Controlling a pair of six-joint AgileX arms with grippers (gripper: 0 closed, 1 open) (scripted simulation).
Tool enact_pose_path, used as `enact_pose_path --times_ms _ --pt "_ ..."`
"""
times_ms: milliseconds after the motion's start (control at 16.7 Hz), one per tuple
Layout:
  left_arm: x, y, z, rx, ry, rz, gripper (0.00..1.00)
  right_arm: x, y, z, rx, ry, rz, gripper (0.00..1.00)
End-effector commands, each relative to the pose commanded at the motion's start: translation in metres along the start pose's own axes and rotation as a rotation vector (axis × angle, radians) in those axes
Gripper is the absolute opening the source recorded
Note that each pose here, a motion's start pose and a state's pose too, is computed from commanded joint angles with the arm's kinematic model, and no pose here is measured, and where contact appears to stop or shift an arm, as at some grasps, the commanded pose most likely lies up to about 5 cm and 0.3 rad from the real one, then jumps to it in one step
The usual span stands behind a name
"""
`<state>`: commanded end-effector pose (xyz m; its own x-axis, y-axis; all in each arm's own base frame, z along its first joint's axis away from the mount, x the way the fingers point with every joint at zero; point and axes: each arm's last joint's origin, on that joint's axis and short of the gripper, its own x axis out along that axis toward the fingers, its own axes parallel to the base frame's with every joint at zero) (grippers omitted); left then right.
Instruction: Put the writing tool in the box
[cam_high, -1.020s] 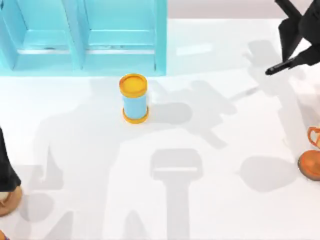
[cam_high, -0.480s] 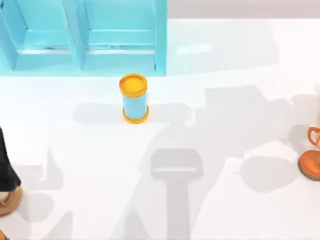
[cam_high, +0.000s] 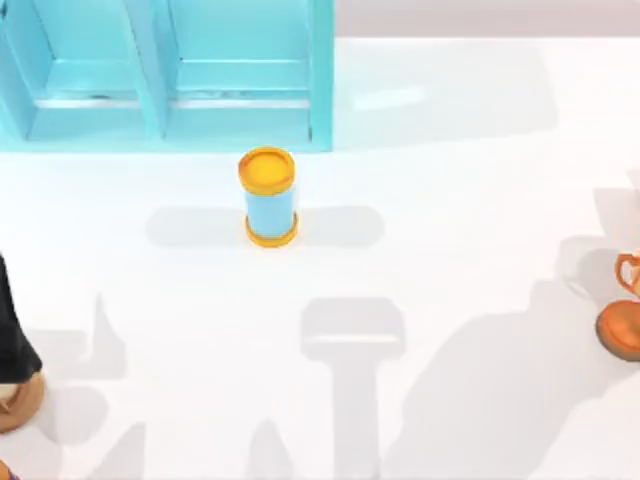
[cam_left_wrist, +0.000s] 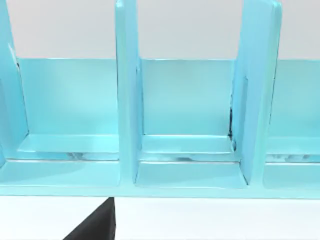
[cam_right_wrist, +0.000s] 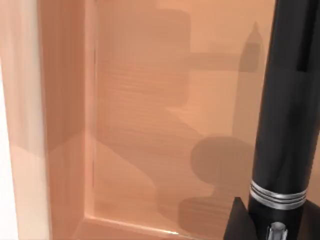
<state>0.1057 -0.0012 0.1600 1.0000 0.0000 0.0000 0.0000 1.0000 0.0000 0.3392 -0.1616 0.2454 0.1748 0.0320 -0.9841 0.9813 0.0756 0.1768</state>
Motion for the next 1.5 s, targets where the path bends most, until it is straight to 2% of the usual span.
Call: enact_pose_path --times_ms 360,840,1500 --pt "0.0 0.0 0.0 0.0 0.0 0.0 1.0 -0.009 -0.044 0.013 0.086 -0.002 -0.074 0.0" --pt "0.0 0.0 0.0 0.0 0.0 0.0 1.0 -0.006 -0.043 0.012 0.084 -0.001 -0.077 0.0" --pt "0.0 0.0 0.0 0.0 0.0 0.0 1.0 0.028 -0.044 0.001 0.084 -0.002 -0.075 0.0"
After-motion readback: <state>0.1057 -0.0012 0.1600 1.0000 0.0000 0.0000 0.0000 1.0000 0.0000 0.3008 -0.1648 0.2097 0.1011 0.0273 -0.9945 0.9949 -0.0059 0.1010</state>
